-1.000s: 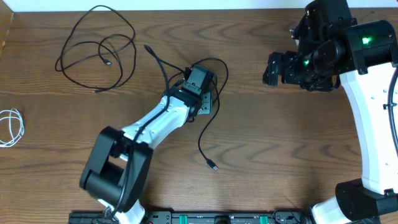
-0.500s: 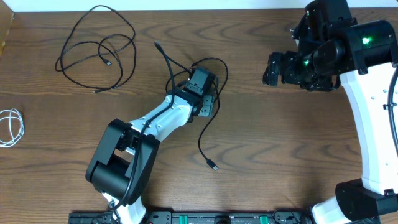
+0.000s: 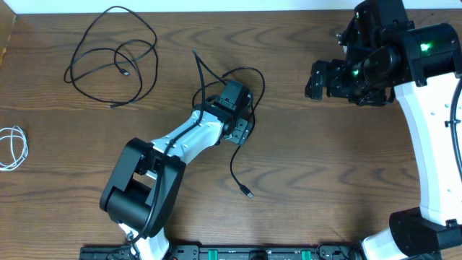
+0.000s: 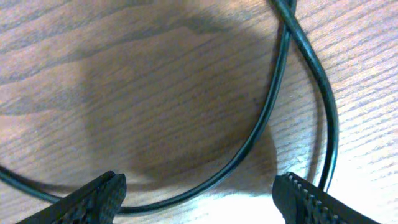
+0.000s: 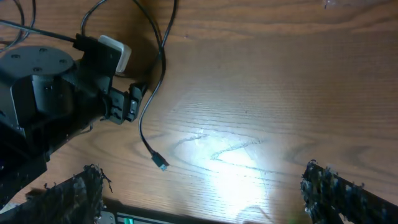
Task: Untangle cables
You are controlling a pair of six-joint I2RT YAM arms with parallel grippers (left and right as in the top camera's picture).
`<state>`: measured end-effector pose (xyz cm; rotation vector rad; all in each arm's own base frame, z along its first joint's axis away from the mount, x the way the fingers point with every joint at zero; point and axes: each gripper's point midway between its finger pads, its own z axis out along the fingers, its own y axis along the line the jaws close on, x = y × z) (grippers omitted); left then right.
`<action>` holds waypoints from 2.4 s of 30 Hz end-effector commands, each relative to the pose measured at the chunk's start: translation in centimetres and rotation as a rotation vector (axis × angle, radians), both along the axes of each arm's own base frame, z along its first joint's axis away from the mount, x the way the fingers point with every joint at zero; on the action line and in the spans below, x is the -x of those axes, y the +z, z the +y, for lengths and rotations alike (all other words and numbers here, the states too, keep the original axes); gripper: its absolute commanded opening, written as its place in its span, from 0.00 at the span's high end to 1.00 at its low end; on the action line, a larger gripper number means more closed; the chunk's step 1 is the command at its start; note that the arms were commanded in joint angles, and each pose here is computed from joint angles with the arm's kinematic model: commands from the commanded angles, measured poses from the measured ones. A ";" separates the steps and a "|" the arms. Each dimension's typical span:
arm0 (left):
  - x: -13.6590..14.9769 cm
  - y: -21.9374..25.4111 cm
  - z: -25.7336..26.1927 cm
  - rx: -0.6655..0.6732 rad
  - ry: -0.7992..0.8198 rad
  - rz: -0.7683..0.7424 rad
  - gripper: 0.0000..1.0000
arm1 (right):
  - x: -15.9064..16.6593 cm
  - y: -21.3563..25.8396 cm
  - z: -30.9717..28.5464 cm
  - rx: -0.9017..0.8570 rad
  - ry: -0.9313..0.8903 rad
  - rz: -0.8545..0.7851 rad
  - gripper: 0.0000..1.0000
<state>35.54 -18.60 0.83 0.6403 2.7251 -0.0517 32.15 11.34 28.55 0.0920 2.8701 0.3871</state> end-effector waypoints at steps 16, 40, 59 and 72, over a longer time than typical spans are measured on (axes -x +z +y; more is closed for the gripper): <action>2.8 -2.6 1.4 -0.045 0.059 0.152 0.92 | 0.2 0.4 0.1 0.003 0.014 -0.014 0.01; 7.9 10.8 1.9 0.177 0.200 0.118 0.70 | 0.2 0.4 0.1 0.003 0.014 -0.014 0.01; 0.9 16.9 6.0 0.300 0.493 0.118 0.38 | 0.2 0.4 0.1 0.003 0.014 -0.014 0.01; -6.4 10.1 2.9 0.335 0.493 0.093 0.20 | 0.2 0.4 0.1 0.003 0.014 -0.014 0.01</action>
